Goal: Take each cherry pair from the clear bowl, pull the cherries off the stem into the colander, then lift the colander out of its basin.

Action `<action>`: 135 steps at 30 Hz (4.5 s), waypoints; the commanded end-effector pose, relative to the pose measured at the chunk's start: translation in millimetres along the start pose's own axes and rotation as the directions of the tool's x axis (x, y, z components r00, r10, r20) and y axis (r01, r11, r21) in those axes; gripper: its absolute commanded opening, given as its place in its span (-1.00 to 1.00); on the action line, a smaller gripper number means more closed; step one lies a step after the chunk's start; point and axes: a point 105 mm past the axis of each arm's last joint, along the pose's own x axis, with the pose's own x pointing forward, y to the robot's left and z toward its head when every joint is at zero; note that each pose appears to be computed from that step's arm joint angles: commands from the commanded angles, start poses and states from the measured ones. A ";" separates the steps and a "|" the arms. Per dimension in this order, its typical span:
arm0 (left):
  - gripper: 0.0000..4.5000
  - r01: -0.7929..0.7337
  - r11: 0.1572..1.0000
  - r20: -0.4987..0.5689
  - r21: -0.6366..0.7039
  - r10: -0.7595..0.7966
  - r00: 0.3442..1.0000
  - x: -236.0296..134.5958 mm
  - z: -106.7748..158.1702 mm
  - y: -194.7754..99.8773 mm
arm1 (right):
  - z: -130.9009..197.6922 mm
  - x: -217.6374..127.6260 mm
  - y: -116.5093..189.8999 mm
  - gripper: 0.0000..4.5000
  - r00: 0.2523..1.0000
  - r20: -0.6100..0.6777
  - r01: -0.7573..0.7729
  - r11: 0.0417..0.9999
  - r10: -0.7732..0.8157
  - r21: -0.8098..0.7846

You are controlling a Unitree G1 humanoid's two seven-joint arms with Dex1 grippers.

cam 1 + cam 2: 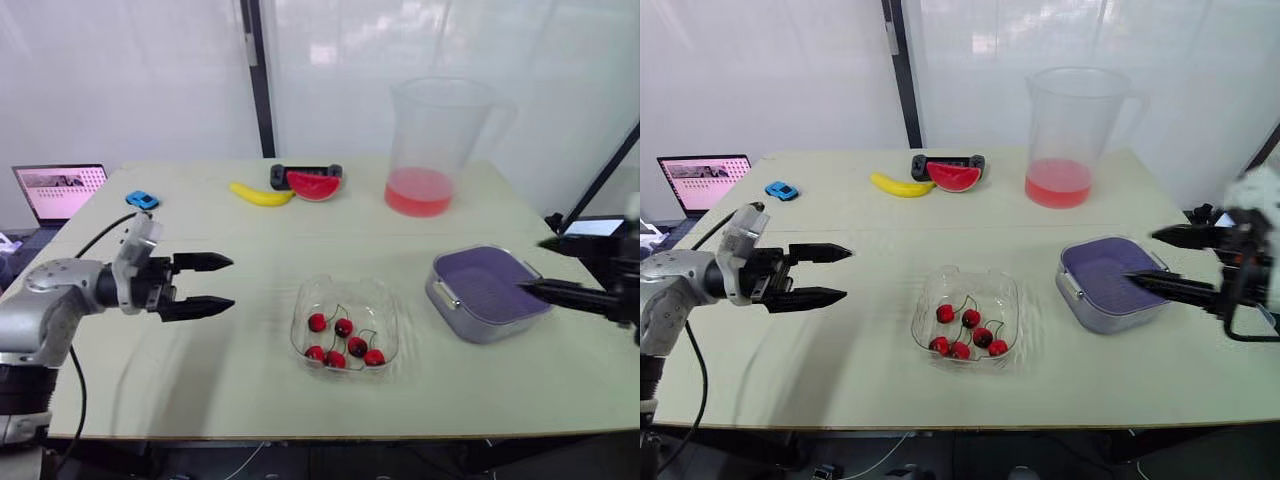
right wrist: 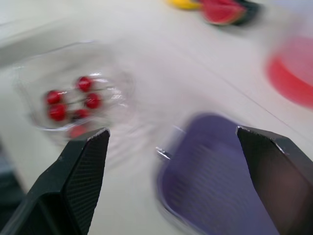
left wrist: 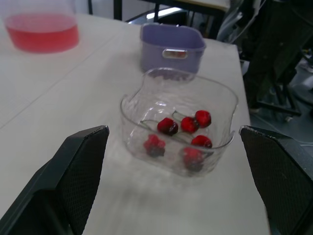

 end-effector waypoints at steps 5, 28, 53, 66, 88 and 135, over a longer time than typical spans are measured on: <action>1.00 -0.037 0.997 0.080 0.069 0.032 0.996 8.1 8.1 -8.0 | 45.6 61.3 24.5 0.96 0.983 0.010 -0.177 0.962 0.183 -0.206; 1.00 -0.171 0.984 0.125 0.045 0.164 0.979 4.5 3.1 -30.6 | -3.9 207.9 71.0 0.24 0.875 -0.437 -0.257 0.965 0.210 -0.049; 1.00 -0.150 0.988 0.099 0.047 0.145 0.984 10.5 5.2 -30.7 | -40.2 228.6 75.1 -0.44 0.853 -0.486 -0.241 0.970 0.191 -0.041; 1.00 -0.203 0.979 0.212 -0.013 0.201 0.956 12.6 24.5 -10.5 | 29.5 176.1 67.5 -0.44 0.931 -0.288 -0.328 0.861 0.225 -0.388; 1.00 -0.029 0.983 0.368 -0.180 0.095 0.925 54.0 80.0 29.4 | 86.4 155.7 35.7 -0.44 0.873 0.426 0.478 0.595 -0.238 -0.646; -1.00 0.010 0.993 0.498 -0.121 0.052 0.865 112.4 96.5 34.3 | 85.0 162.5 67.3 -0.07 0.882 0.426 0.460 0.564 -0.201 -0.686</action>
